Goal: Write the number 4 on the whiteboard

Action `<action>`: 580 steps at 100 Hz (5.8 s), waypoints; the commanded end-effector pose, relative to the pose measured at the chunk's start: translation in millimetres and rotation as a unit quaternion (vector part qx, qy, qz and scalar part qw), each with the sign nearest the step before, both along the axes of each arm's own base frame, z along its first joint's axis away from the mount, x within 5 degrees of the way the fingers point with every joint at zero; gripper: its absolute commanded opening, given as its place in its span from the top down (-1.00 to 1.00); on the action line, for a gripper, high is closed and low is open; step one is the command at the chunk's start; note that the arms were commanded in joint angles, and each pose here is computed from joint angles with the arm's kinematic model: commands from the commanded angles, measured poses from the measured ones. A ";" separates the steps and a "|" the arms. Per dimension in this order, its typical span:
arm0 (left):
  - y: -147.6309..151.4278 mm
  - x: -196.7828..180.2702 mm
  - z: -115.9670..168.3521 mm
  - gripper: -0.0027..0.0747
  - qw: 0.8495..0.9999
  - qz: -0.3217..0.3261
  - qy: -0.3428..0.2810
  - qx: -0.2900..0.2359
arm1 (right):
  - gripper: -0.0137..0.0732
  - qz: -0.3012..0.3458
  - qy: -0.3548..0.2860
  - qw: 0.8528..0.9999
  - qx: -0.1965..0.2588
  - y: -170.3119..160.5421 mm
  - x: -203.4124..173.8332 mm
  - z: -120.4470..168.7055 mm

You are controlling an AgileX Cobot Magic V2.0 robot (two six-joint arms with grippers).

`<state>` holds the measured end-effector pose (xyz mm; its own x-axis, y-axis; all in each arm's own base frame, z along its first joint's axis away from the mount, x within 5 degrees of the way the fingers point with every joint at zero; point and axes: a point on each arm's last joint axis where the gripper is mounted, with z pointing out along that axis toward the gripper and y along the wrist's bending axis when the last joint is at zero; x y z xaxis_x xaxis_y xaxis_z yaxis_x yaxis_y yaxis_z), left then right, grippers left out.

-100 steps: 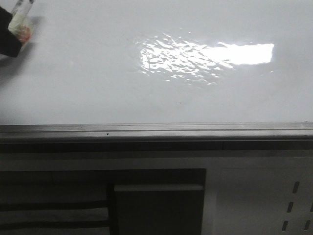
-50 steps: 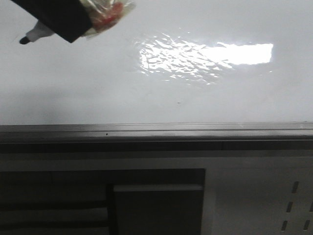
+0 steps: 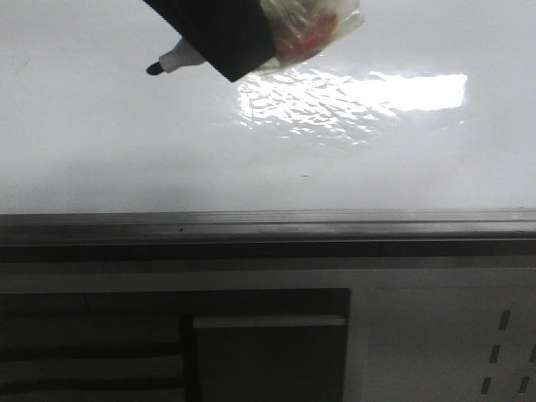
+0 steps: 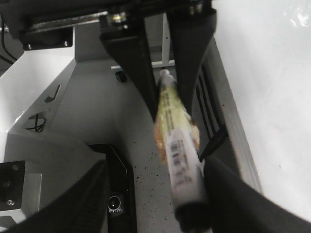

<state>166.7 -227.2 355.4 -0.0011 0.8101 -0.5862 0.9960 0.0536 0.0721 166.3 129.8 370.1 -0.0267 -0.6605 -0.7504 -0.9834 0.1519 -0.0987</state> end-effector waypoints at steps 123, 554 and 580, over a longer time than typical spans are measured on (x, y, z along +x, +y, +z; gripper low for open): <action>17.1 6.9 38.0 -0.12 0.993 0.064 -0.068 -0.075 | 0.79 -0.037 -0.057 0.998 -0.003 11.3 11.3 17.9; -4.1 -2.2 12.8 -0.12 0.979 -0.015 -0.128 -0.157 | 0.79 -0.085 -0.131 0.986 -0.064 -30.2 -10.1 13.6; -41.0 18.5 8.4 -0.12 0.980 -0.039 -0.125 -0.147 | 0.79 -0.085 -0.132 0.985 -0.066 -30.5 -10.0 13.4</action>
